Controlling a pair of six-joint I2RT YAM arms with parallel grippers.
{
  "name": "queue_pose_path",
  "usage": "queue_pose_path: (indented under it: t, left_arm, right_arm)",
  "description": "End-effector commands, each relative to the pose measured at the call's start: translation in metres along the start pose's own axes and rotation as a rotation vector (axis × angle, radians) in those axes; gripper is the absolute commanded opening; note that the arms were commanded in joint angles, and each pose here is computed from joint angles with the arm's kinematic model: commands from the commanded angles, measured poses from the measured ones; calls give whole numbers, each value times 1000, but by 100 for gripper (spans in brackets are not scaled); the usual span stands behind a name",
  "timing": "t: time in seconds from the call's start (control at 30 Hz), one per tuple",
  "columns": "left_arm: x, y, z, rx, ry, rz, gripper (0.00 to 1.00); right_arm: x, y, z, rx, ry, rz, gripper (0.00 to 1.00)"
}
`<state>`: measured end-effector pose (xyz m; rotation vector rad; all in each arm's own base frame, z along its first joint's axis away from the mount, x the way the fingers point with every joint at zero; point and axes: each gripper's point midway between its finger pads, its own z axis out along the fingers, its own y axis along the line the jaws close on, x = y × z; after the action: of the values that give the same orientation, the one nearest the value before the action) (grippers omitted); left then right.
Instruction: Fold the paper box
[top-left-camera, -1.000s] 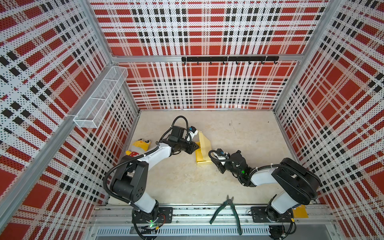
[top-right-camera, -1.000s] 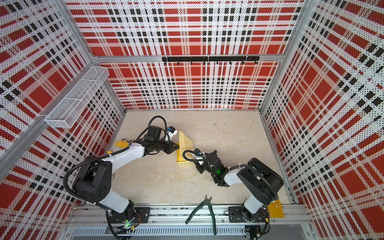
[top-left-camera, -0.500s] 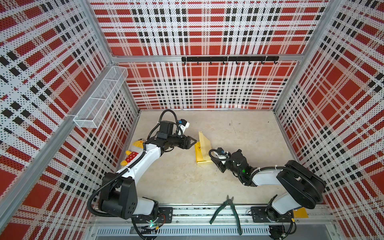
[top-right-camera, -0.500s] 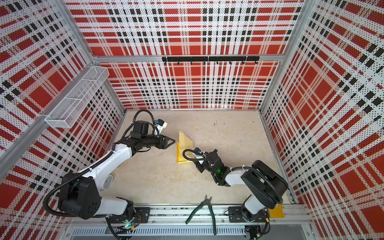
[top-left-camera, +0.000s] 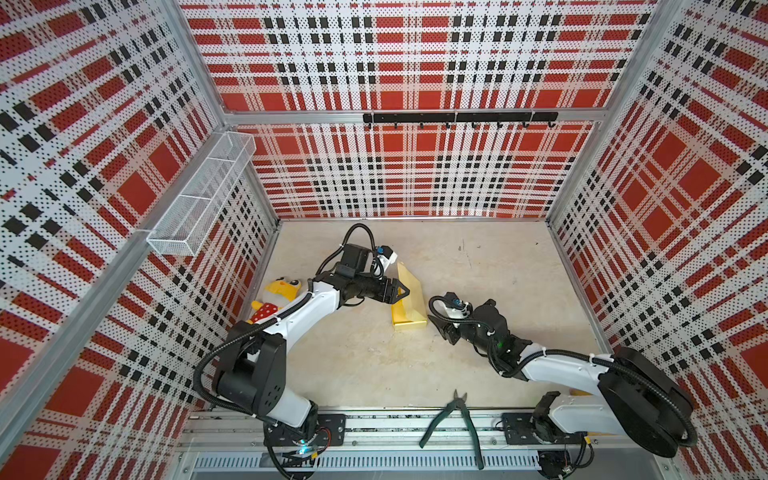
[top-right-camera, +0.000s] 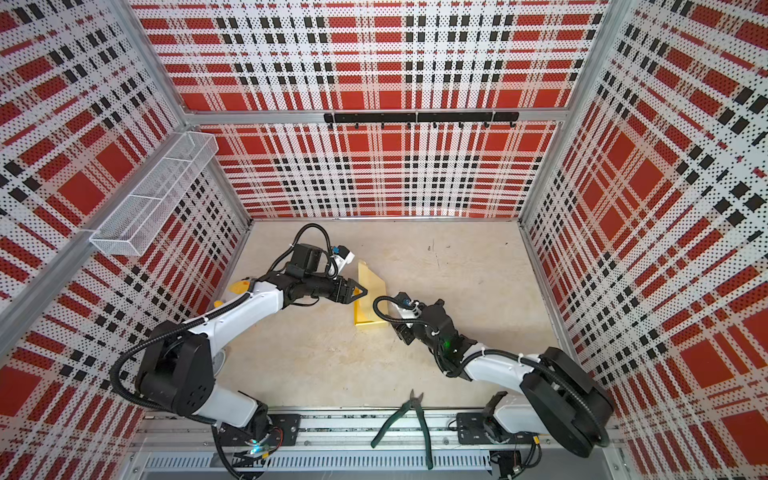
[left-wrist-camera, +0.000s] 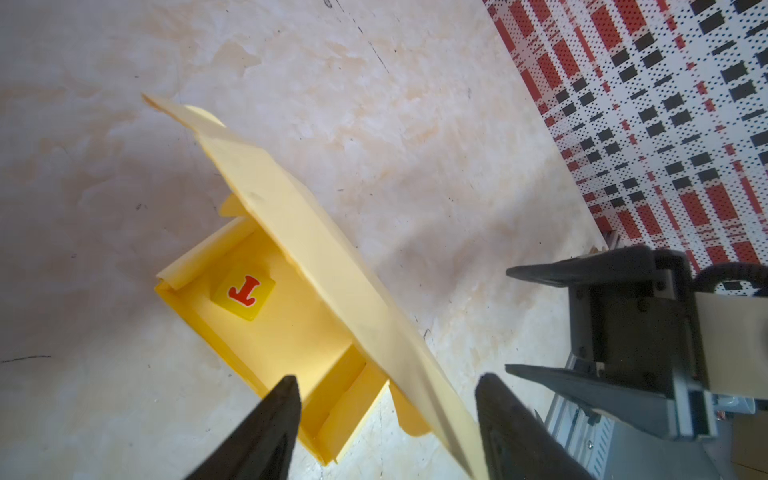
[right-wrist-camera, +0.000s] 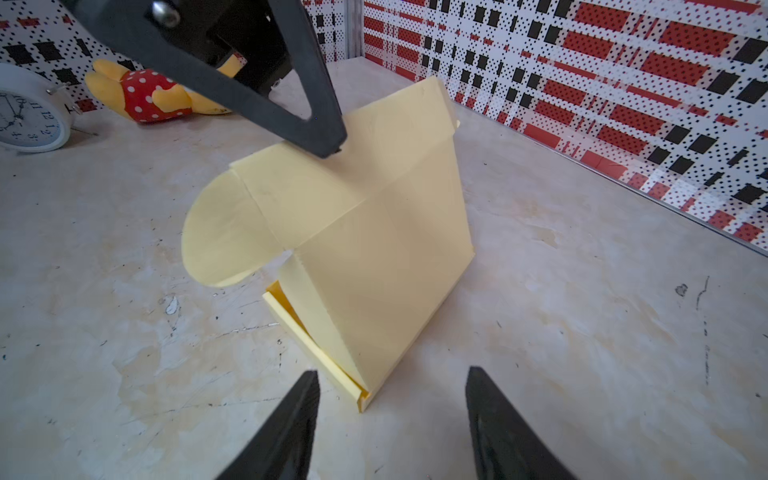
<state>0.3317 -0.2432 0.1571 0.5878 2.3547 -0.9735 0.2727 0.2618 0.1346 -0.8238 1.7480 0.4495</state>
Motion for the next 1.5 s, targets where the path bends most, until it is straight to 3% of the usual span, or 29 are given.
queue_pose_path:
  t: [0.0, 0.13, 0.5, 0.6, 0.83, 1.2, 1.37, 1.47]
  left_arm:
    - [-8, 7, -3, -40, -23, -11, 68]
    - [-1, 14, -3, -58, -25, -27, 68]
    - [14, 30, -4, -127, -11, -7, 70]
    - [20, 34, -2, -132, -6, -14, 70]
    - [28, 44, -4, -168, -5, -14, 74]
    - [18, 41, -13, -154, -33, 0, 78]
    - [3, 30, -28, -105, -69, 13, 82]
    - [-5, 41, -43, -132, -103, 7, 82]
  right_arm:
    - [-7, -7, -4, 40, 2, 17, 64]
    - [-18, -20, -1, 108, 39, 57, 69]
    - [-61, -18, 42, 83, 51, 156, 74]
    - [-69, -16, 58, 68, 72, 173, 69]
    - [-66, -1, 91, -12, 120, 261, 46]
    - [-37, 15, 129, -78, 188, 319, 39]
    - [-21, 17, 135, -77, 231, 307, 39]
    - [-13, 18, 137, -77, 244, 303, 39]
